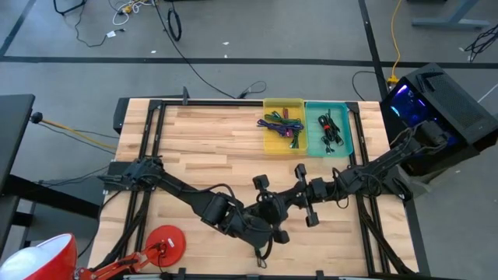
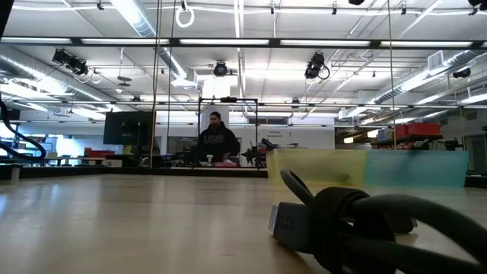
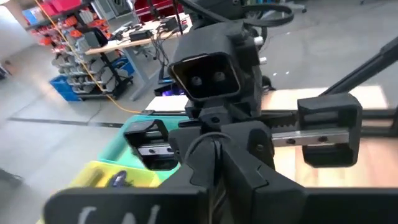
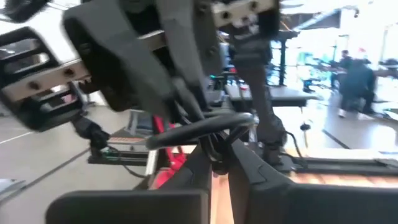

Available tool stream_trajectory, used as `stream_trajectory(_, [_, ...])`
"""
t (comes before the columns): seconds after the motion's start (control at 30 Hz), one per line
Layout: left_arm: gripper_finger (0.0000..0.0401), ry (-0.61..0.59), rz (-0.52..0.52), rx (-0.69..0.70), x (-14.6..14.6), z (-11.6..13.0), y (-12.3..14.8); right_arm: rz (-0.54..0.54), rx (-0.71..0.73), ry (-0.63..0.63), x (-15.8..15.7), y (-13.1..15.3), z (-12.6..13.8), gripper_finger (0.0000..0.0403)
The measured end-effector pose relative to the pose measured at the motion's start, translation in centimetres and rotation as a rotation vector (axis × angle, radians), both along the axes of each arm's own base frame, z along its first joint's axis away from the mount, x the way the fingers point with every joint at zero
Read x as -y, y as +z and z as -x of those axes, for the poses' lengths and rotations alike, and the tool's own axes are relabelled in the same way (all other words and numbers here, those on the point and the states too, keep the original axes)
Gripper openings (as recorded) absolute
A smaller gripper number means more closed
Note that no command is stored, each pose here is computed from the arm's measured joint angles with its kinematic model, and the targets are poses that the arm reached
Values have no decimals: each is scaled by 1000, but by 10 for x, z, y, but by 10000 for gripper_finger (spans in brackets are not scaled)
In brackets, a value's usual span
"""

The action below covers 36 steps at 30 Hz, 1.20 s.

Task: Pick & Place USB Port
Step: Put the black charger cable into the blue bin

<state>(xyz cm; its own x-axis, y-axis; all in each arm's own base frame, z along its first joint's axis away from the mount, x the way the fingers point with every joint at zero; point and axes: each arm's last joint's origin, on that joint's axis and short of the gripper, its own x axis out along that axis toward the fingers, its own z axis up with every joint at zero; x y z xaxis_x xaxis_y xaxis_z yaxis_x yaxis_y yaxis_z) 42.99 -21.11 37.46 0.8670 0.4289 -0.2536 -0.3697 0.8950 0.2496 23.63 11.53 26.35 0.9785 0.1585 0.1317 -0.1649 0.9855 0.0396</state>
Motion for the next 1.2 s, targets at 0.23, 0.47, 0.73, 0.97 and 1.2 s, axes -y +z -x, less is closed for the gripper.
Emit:
stream_trajectory(0.23, [61, 149, -304, -127, -7, 20, 12, 68, -188, -252, 18, -8, 6, 15])
stream_trajectory(0.47, [61, 252, -198, -273, -38, 78, 22, 44, -446, -624, 81, -13, 32, 15])
stream_trajectory(0.73, [59, 272, -167, -443, -40, 101, -13, -204, -643, -890, 165, -19, 66, 15])
stream_trajectory(0.97, [55, 394, -247, -477, -56, 107, -47, -356, -820, -995, 212, -39, 80, 15])
stream_trajectory(1.2, [55, 458, -239, -549, -73, 104, -71, -441, -1019, -1000, 237, -67, 84, 15])
